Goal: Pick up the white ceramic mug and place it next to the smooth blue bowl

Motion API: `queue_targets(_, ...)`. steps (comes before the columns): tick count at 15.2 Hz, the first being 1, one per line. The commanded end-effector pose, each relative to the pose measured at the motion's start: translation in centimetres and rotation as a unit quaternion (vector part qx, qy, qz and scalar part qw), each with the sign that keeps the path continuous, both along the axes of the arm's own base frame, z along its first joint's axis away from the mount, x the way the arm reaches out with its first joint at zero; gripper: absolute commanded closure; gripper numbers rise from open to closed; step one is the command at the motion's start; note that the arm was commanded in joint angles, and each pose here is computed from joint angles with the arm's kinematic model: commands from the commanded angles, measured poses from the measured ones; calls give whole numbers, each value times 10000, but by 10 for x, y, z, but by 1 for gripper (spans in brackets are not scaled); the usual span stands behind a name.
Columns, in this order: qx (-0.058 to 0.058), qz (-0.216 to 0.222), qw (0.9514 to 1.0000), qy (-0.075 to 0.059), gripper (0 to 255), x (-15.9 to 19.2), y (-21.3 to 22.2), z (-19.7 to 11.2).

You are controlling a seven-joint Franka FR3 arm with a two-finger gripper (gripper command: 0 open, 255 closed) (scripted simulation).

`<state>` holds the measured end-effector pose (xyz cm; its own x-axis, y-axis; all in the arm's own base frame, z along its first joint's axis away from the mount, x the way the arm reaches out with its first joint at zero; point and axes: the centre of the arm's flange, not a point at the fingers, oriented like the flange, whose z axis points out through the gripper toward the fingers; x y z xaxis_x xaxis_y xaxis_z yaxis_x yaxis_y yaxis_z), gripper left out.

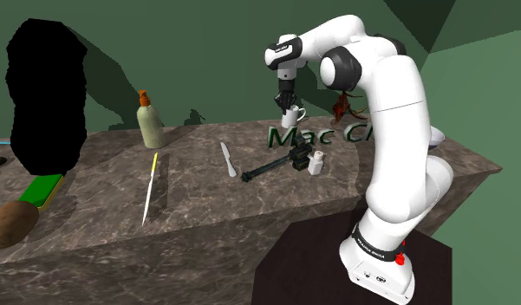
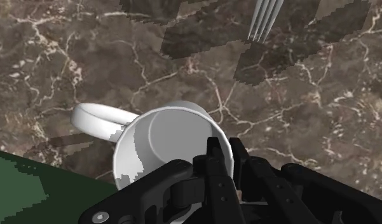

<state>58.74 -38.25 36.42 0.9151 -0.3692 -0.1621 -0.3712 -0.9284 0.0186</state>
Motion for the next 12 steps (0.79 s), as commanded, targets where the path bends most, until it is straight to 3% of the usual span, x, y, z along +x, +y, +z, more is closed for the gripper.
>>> queue_targets(1, -12, -20, 10000, 46, 255, -1, -5, -16)
queue_targets(6, -16, -19, 10000, 41, 255, 3, -1, -17)
queue_targets(12, -16, -19, 10000, 41, 255, 3, -1, 14)
